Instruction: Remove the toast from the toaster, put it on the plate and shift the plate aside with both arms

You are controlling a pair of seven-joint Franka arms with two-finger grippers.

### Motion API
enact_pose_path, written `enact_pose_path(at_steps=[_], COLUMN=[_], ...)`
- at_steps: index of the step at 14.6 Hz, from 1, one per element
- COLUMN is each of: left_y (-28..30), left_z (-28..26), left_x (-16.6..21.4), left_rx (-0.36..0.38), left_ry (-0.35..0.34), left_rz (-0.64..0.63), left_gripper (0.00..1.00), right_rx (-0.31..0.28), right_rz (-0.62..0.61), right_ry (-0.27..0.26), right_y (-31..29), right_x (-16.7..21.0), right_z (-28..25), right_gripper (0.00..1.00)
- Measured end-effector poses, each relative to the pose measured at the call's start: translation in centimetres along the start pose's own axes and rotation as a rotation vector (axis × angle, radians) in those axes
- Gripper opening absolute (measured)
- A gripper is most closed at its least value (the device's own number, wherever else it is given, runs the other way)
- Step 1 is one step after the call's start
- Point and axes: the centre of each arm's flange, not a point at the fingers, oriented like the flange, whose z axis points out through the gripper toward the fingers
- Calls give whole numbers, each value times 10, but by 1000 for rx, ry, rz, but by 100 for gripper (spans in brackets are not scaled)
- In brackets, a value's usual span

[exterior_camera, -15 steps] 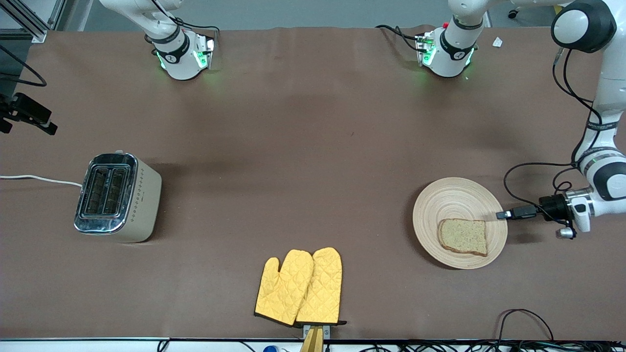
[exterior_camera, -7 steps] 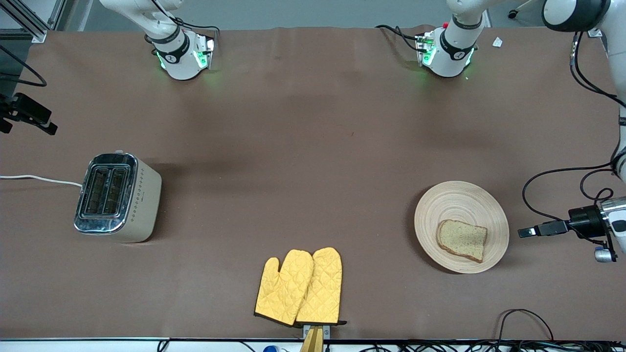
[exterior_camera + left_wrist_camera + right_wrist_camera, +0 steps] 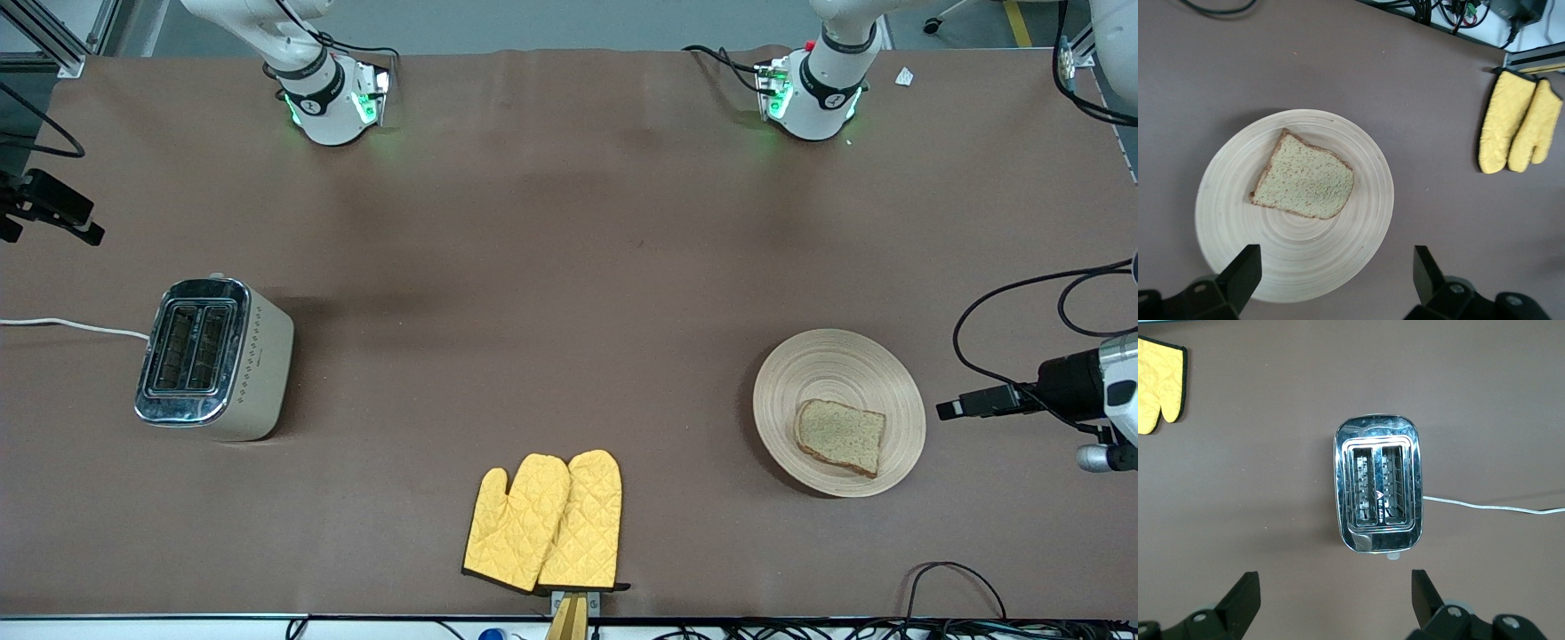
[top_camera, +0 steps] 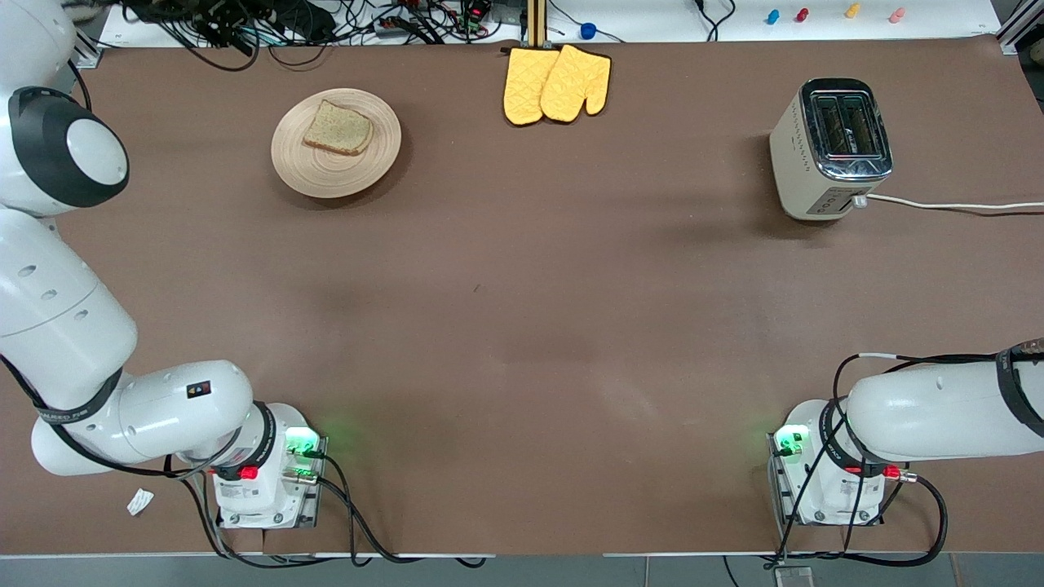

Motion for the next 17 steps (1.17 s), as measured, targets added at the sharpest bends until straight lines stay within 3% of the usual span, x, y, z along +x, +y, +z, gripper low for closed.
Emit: enact_pose_path(at_steps=[4,11,17], left_y=[86,126,166], left_z=[-38,-102,-137], left_x=[-25,-81,-138], left_rx=[161,280,387], left_ry=[48,-18,-31], left_rz=[29,54,109], left_gripper=[100,100,100], right_rx=[0,0,0], right_rz=[0,0,0], right_ry=[0,0,0], right_y=[0,0,0], right_x=[0,0,0], right_z=[0,0,0], right_gripper=[100,100,100])
